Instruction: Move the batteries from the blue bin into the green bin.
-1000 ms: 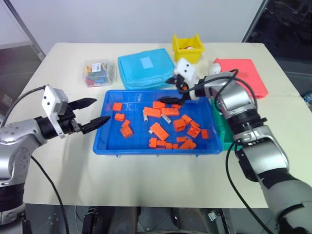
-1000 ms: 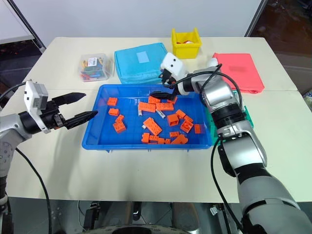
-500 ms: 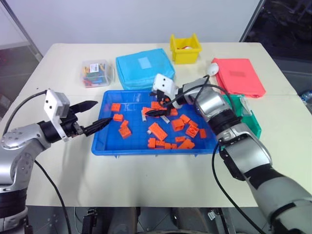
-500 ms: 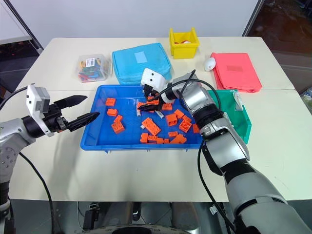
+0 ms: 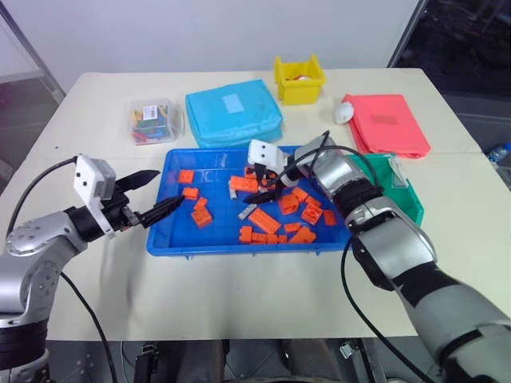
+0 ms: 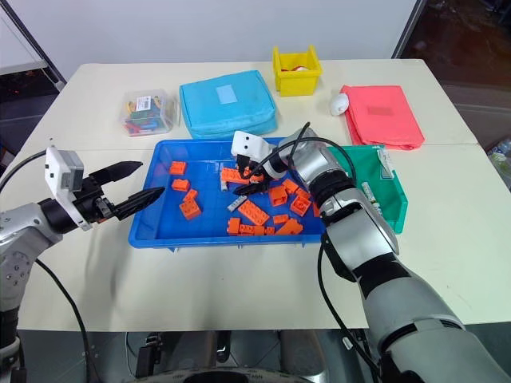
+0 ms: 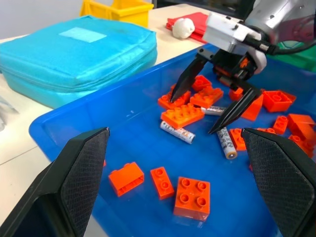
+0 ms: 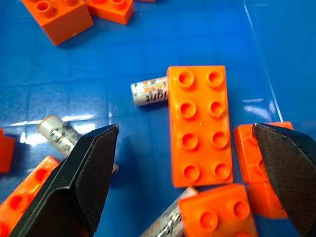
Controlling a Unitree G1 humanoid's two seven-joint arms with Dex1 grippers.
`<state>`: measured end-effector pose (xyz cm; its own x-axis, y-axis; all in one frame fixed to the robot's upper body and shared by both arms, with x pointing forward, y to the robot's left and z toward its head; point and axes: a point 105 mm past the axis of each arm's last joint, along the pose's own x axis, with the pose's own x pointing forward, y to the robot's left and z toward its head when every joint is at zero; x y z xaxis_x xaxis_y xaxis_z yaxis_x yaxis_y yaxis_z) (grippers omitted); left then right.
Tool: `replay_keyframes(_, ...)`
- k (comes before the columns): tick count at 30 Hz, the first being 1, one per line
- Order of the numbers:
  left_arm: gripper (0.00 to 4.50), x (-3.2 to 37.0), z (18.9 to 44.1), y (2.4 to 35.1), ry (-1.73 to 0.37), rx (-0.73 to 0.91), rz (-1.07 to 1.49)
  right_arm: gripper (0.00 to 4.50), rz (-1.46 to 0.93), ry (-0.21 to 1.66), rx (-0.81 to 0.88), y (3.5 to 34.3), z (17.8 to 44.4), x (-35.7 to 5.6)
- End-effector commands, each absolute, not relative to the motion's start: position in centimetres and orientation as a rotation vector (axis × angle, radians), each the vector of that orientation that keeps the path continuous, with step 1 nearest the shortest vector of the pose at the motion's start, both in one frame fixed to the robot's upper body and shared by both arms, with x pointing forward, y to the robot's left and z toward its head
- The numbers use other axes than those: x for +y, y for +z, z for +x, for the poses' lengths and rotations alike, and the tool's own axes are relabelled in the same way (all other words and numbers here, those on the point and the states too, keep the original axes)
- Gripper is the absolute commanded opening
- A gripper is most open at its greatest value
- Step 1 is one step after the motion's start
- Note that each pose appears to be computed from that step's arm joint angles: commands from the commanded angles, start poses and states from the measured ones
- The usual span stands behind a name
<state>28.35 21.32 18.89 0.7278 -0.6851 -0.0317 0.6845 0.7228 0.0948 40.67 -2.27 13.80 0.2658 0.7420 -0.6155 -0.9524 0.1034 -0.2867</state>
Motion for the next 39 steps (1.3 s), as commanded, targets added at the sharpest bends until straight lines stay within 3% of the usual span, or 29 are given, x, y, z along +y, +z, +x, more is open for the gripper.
replay_keyframes(1,4.50,21.3,27.9,20.2,-0.746,-0.066,0.125,4.23,-0.722,1.281,0.315,15.0,41.0,-1.8)
replay_keyframes(3,4.50,21.3,27.9,20.1,-0.743,-0.065,0.125,3.55,-0.718,1.283,0.317,14.9,41.0,-1.8)
replay_keyframes(7,4.50,21.3,27.9,20.0,-0.737,-0.064,0.125,1.56,-0.711,1.282,0.314,14.9,41.0,-1.6)
replay_keyframes(12,4.50,21.3,28.0,20.0,-0.732,-0.067,0.125,1.56,-0.695,1.268,0.282,15.8,41.3,-1.3)
replay_keyframes(17,4.50,21.3,28.1,20.0,-0.730,-0.066,0.124,1.56,-0.675,1.248,0.212,18.7,41.7,-1.1)
replay_keyframes(23,4.50,21.2,28.1,19.9,-0.734,-0.065,0.119,1.56,-0.714,1.204,0.190,21.2,42.4,-3.6)
replay_keyframes(33,4.50,21.1,28.3,19.6,-0.739,-0.066,0.110,1.56,-0.779,1.117,0.333,19.5,42.8,-10.4)
replay_keyframes(39,4.50,20.9,28.4,19.6,-0.742,-0.065,0.109,1.56,-0.807,1.084,0.379,18.4,42.8,-11.9)
